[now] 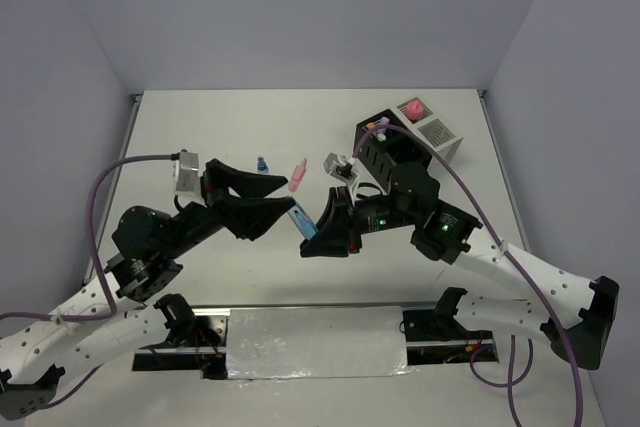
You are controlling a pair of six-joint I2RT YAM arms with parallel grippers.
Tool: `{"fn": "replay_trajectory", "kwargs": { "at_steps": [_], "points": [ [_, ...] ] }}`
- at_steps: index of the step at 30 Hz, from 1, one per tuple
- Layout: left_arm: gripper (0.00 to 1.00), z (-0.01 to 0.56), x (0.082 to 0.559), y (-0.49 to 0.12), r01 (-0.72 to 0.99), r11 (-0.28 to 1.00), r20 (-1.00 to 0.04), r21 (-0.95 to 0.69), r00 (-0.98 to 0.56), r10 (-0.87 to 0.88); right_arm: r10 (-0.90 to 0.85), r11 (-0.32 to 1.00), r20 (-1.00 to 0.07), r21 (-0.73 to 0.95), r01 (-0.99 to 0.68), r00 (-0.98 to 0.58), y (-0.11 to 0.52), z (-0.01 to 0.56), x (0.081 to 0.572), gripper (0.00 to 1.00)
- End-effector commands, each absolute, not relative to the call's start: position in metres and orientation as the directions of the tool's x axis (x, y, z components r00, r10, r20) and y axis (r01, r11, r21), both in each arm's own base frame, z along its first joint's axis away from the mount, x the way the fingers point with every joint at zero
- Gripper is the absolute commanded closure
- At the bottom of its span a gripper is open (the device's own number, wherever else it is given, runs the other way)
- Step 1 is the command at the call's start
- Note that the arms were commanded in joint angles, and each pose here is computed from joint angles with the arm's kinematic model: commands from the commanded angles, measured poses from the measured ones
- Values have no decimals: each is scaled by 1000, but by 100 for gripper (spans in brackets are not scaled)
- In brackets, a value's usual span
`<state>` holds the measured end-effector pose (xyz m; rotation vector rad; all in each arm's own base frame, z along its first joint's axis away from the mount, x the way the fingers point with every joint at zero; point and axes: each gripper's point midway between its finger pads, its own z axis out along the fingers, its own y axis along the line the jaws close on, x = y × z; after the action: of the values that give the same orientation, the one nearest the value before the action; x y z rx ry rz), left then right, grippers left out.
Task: Sort the stationery into containers
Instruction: Close the pen cap on the pen.
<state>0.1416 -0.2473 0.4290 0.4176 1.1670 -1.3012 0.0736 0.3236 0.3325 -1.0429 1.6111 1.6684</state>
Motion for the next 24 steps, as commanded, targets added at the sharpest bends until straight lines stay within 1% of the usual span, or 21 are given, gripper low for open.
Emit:
{"fn": "replay_trajectory", "kwargs": {
  "at_steps": [1, 4, 5, 7, 10, 12, 18, 19, 21, 23, 24],
  "points": [
    [37, 450, 128, -248, 921, 204, -812, -331, -167, -559, -61, -159, -895, 445, -881, -441, 323, 359, 68, 100],
    [45, 453, 118, -249, 934, 150, -800, -325, -187, -571, -58, -153, -903, 430, -890, -427, 322, 360, 68, 100],
    [49, 451, 116, -249, 934, 137, -797, -330, -198, -571, -56, -156, -905, 426, -891, -422, 322, 362, 68, 100],
    [52, 452, 114, -250, 937, 119, -795, -328, -205, -571, -58, -165, -906, 422, -891, -418, 322, 363, 67, 100],
    [62, 452, 112, -251, 937, 106, -794, -332, -217, -568, -56, -172, -909, 416, -893, -413, 323, 366, 67, 100],
    [72, 449, 112, -254, 935, 98, -798, -340, -232, -556, -48, -181, -913, 406, -896, -405, 323, 371, 66, 100],
    [80, 428, 120, -264, 912, 107, -808, -395, -289, -514, -13, -209, -934, 352, -912, -357, 325, 398, 67, 100],
    [81, 420, 122, -266, 902, 113, -805, -416, -307, -507, 5, -215, -940, 333, -918, -342, 326, 409, 68, 100],
    [83, 410, 130, -268, 883, 141, -803, -448, -328, -497, -6, -223, -942, 328, -918, -335, 327, 415, 67, 100],
    [87, 399, 132, -269, 868, 147, -797, -475, -353, -491, 14, -243, -952, 294, -924, -306, 330, 432, 68, 100],
    [90, 392, 130, -271, 870, 132, -798, -475, -363, -481, 17, -227, -954, 287, -930, -299, 332, 437, 72, 100]
  ]
}}
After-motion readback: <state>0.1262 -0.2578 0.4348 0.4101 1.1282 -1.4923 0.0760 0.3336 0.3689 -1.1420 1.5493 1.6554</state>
